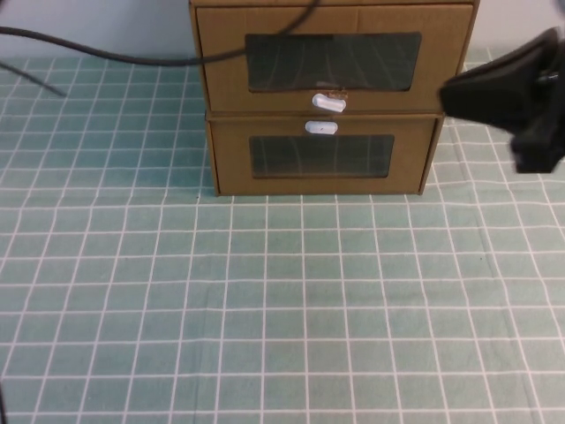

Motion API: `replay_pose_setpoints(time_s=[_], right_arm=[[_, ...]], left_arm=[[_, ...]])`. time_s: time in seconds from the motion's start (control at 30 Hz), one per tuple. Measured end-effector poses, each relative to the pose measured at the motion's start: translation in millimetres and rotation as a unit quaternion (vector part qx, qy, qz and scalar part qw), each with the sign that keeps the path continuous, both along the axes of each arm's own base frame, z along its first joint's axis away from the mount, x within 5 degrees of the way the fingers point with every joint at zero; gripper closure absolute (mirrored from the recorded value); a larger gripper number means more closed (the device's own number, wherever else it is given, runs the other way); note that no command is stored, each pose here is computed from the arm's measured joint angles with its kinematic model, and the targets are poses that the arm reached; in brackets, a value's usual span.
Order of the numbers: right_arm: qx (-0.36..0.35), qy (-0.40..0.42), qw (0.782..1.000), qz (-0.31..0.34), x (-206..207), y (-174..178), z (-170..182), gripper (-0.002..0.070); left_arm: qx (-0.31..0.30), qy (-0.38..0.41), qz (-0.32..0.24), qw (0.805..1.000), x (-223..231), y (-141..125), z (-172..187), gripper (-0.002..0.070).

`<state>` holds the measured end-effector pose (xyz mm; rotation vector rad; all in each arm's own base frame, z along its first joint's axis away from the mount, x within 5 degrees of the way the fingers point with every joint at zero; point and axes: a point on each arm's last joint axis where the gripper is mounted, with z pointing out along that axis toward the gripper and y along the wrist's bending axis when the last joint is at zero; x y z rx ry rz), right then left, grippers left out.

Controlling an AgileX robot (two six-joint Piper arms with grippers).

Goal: Open the shoe box
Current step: 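Pull the top drawer of the cardboard box fully open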

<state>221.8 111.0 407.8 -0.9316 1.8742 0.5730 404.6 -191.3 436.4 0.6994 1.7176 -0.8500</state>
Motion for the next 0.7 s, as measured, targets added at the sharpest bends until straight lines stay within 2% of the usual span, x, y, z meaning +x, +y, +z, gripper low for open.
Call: replay_pose_setpoints(time_s=[0.2, 0.27, 0.33, 0.4, 0.5, 0.63, 0.7], right_arm=[[0.046, 0.038, 0.997, 0.038, 19, 18, -12, 0.0689], [0.032, 0.042, 0.996, 0.066, 20, 20, -18, 0.0689], [-0.012, 0.04, 0.994, 0.1, 20, 21, -26, 0.0689], [-0.075, 0.031, 0.991, 0.103, 24, 16, -36, 0.0689], [-0.204, -0.013, 0.978, 0.049, 41, -1, -50, 0.0689], [-0.353, -0.104, 0.93, -0.026, 62, -25, -50, 0.0689], [-0.375, -0.144, 0.915, -0.046, 68, -28, -43, 0.0689]], left_arm=[[0.029, 0.025, -0.059, 0.997, 33, -35, -44, 0.068], [0.046, 0.044, -0.066, 0.996, 41, -38, -62, 0.068], [0.038, 0.062, -0.063, 0.995, 45, -40, -67, 0.068], [0.032, 0.076, -0.058, 0.995, 47, -41, -69, 0.068], [0.026, 0.089, -0.056, 0.994, 47, -40, -69, 0.068], [0.024, 0.091, -0.054, 0.994, 49, -38, -70, 0.068], [0.024, 0.091, -0.056, 0.994, 48, -38, -70, 0.068]])
